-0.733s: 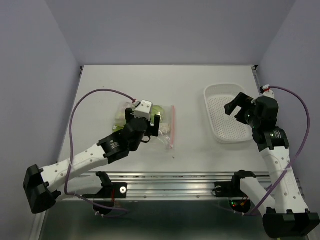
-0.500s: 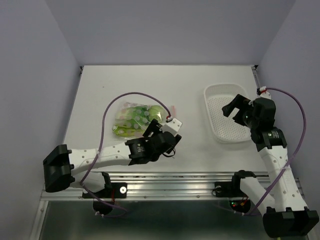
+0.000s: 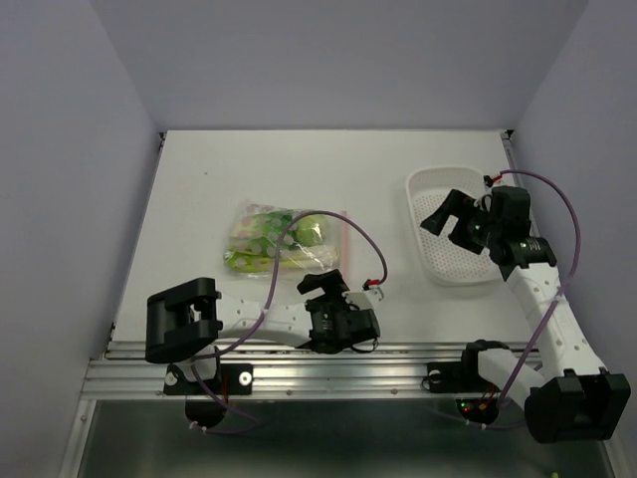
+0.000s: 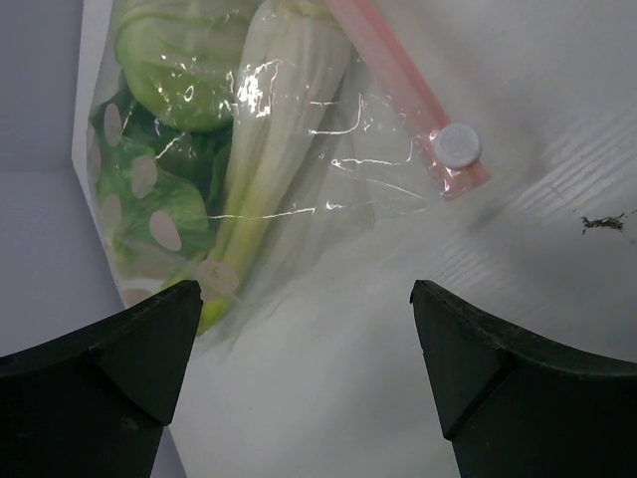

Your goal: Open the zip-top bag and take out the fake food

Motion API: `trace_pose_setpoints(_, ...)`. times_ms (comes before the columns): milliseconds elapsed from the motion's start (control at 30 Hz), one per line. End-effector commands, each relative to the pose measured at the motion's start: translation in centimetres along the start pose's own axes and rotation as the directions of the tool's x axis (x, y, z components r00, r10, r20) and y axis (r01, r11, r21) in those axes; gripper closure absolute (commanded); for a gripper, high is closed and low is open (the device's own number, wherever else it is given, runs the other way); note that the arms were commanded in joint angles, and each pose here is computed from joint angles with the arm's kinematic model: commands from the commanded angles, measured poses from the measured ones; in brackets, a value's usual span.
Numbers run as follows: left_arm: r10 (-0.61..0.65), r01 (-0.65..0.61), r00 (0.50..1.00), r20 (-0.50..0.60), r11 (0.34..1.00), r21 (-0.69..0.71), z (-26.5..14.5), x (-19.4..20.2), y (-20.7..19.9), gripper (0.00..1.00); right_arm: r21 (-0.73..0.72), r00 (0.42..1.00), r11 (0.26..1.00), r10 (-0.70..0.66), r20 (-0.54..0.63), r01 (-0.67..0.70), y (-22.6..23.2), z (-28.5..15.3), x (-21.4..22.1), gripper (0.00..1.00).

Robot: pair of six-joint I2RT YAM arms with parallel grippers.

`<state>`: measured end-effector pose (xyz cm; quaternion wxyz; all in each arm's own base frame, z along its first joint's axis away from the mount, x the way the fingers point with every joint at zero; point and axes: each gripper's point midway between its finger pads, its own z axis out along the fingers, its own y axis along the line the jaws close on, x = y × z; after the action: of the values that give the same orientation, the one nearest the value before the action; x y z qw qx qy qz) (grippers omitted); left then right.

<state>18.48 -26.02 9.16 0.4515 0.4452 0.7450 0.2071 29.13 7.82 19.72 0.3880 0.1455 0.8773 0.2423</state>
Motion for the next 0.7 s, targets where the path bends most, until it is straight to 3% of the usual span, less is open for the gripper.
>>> trace_pose_setpoints(0,0.056,-0.056,0.998,0.01,0.997,-0.047,0.3,0.1,0.7,0.01,-0.072,0.997,0.996,-0.039,0.067,0.044,2.0,-1.5,-1.6,0.0)
trace_pose_setpoints(200,0.066,-0.066,0.994,0.092,0.998,0.0,1.1,-1.8,-1.0,0.01,-0.094,0.996,0.994,-0.053,0.074,0.06,2.5,-1.9,-1.8,0.0)
trace_pose_setpoints(667,0.108,-0.11,0.992,0.057,0.994,0.023,4.9,-1.0,-1.9,0.01,-0.083,0.992,0.994,-0.068,0.107,0.077,2.6,-2.4,-2.4,0.0)
